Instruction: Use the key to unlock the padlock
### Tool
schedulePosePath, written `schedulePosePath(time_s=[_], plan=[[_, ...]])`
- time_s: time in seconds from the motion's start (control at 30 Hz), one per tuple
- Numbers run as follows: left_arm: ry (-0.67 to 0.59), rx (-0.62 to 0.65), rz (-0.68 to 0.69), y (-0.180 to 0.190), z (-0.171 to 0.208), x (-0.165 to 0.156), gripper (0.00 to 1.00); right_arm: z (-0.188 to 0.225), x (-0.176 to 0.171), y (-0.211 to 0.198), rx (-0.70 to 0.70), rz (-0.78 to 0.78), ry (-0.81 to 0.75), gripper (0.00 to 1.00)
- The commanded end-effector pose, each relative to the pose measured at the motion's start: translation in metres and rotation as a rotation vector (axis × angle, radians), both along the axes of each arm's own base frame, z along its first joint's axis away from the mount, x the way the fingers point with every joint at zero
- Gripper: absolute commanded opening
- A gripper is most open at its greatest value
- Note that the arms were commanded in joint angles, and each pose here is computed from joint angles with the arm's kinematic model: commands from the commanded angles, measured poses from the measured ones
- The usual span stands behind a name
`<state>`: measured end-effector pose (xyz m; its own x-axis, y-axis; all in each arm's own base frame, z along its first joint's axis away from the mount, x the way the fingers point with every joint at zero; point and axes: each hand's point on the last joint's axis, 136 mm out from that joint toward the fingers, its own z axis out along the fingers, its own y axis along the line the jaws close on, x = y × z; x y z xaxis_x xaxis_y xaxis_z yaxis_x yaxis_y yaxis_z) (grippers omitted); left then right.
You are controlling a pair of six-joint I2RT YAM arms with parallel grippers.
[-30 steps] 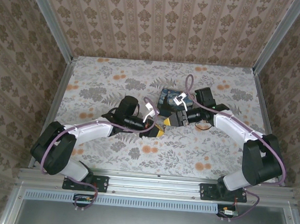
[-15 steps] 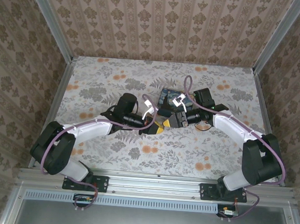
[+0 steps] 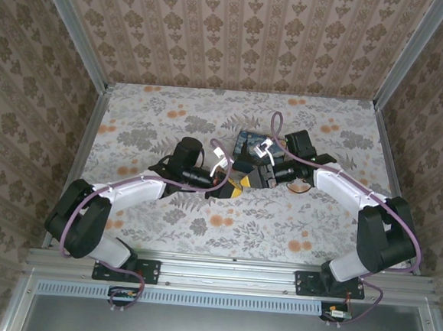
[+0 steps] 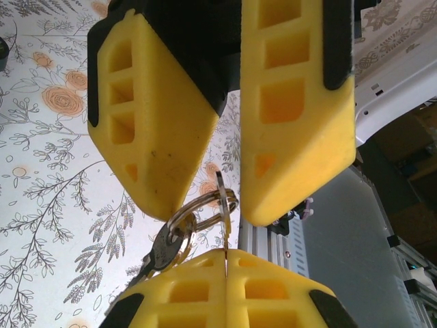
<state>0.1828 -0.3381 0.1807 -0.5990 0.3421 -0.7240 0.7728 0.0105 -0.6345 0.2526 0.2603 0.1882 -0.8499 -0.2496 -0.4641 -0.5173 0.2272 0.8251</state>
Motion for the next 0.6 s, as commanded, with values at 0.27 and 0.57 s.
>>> schedulePosePath(time_s=[0.27, 0.57], plan=[[-0.005, -0.020, -0.033, -0.0014, 0.0088, -0.0036, 0.00, -0.0069, 0.0057, 0.0011, -0.037, -0.026, -0.011, 0.19], [0.000, -0.009, -0.027, -0.0008, 0.0047, -0.0034, 0.00, 0.0007, -0.0006, 0.0013, -0.003, -0.007, -0.016, 0.07]])
